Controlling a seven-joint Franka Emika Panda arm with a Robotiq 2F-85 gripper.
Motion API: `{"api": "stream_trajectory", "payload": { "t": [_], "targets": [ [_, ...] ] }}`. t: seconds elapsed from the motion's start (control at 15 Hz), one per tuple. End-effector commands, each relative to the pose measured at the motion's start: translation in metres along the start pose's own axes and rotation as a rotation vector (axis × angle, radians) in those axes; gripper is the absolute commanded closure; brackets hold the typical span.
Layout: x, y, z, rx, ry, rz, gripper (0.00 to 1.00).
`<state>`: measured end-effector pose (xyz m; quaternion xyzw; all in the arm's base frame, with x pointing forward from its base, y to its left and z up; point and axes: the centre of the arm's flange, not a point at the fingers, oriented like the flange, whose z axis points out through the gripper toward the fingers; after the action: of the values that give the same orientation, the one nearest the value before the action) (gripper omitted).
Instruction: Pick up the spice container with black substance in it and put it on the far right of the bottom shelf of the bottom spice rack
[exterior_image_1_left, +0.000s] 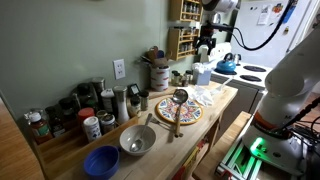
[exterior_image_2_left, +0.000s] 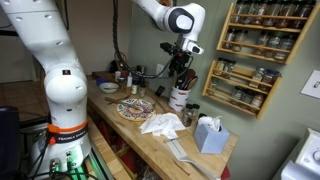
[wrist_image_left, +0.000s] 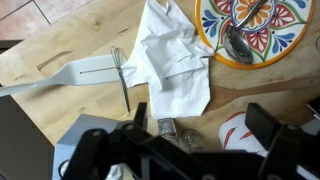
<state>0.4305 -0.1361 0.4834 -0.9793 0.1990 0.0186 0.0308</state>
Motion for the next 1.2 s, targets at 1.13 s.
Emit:
{"api": "stream_trajectory", "payload": {
  "t": [1.13],
  "targets": [
    [0.093, -0.002, 0.098, -0.027, 0.012, -0.146, 0.00]
  ]
}}
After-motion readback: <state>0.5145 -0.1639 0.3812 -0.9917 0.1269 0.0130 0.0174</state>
